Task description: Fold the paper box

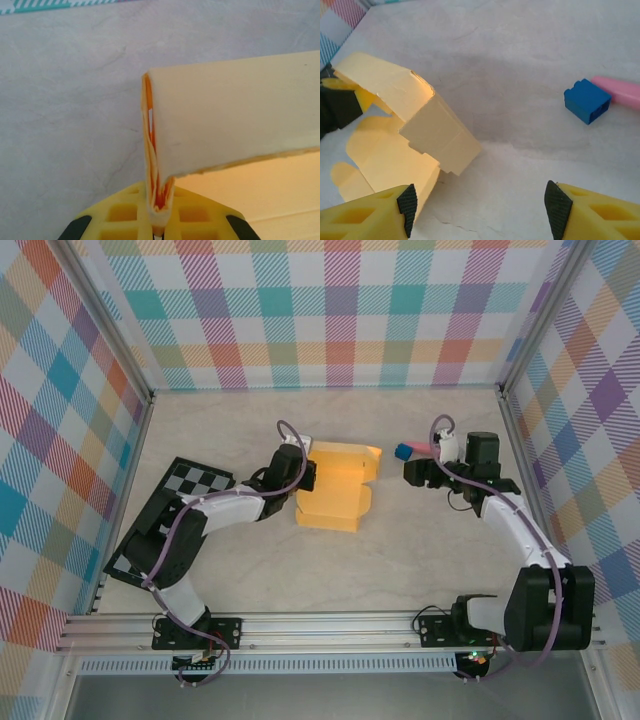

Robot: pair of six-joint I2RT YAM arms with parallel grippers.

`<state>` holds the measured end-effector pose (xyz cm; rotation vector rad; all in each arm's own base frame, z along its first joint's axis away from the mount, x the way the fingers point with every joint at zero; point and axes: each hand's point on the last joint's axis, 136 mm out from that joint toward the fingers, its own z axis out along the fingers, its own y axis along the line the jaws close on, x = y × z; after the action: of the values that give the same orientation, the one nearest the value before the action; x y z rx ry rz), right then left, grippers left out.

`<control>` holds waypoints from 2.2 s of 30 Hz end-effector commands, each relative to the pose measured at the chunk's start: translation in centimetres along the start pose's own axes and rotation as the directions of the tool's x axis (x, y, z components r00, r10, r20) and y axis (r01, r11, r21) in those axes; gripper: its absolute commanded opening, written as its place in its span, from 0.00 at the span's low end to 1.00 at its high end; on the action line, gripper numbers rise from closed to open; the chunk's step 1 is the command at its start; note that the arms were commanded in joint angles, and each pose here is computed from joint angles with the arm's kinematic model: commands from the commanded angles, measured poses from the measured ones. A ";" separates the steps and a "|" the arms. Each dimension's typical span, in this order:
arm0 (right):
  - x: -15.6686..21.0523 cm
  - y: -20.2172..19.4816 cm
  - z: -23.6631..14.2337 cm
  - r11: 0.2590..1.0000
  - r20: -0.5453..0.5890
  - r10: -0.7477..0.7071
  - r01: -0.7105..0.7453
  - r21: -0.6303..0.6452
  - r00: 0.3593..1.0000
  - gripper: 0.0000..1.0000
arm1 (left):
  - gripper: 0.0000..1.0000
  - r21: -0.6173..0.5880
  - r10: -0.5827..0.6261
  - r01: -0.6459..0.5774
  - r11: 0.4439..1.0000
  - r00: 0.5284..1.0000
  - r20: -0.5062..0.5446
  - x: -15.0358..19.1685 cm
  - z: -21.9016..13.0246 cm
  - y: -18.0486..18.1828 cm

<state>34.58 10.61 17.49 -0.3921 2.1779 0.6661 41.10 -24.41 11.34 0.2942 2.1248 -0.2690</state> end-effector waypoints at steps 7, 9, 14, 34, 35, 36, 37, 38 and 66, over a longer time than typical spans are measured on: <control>2.0 5.6 0.3 0.796 0.104 -0.484 0.486 -0.360 0.869 0.61 | 0.00 0.249 0.028 -0.039 0.968 0.998 0.049 -2.3 -2.7 -2.0; 2.1 6.2 0.6 0.767 0.126 -0.524 0.530 -0.361 0.843 0.61 | 0.00 0.282 0.029 -0.043 0.959 0.998 0.054 -2.6 -3.0 -2.3; 2.2 8.3 0.5 0.714 0.186 -0.585 0.610 -0.344 0.789 0.60 | 0.00 0.369 0.024 -0.054 0.928 0.996 0.086 -3.6 -3.8 -3.6; 2.3 11.2 2.3 0.721 0.167 -0.578 0.595 -0.354 0.799 0.51 | 0.00 0.385 -0.037 0.020 0.923 0.999 0.037 -3.1 -3.0 -3.9; 2.1 10.9 2.4 0.739 0.157 -0.563 0.579 -0.343 0.811 0.50 | 0.00 0.373 -0.039 0.023 0.928 0.999 0.033 -3.0 -2.9 -3.7; 1.8 10.7 2.6 0.763 0.149 -0.540 0.556 -0.329 0.828 0.50 | 0.00 0.355 -0.041 0.027 0.934 0.999 0.030 -3.0 -2.8 -3.4; 1.6 10.7 2.8 0.780 0.145 -0.521 0.538 -0.318 0.841 0.50 | 0.00 0.339 -0.043 0.032 0.940 0.999 0.025 -2.9 -2.7 -3.1; 1.4 10.8 3.0 0.793 0.140 -0.510 0.527 -0.305 0.849 0.50 | 0.00 0.325 -0.049 0.040 0.945 0.999 0.019 -2.9 -2.6 -2.9; 1.3 7.3 11.9 0.967 -0.001 -0.216 0.214 0.141 0.976 0.52 | 0.00 0.148 -0.178 0.185 0.972 0.982 -0.058 0.4 -1.0 -1.5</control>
<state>35.87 23.60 11.93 -0.6901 2.1071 0.4238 39.75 -24.28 10.98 0.2225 2.2113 -0.4858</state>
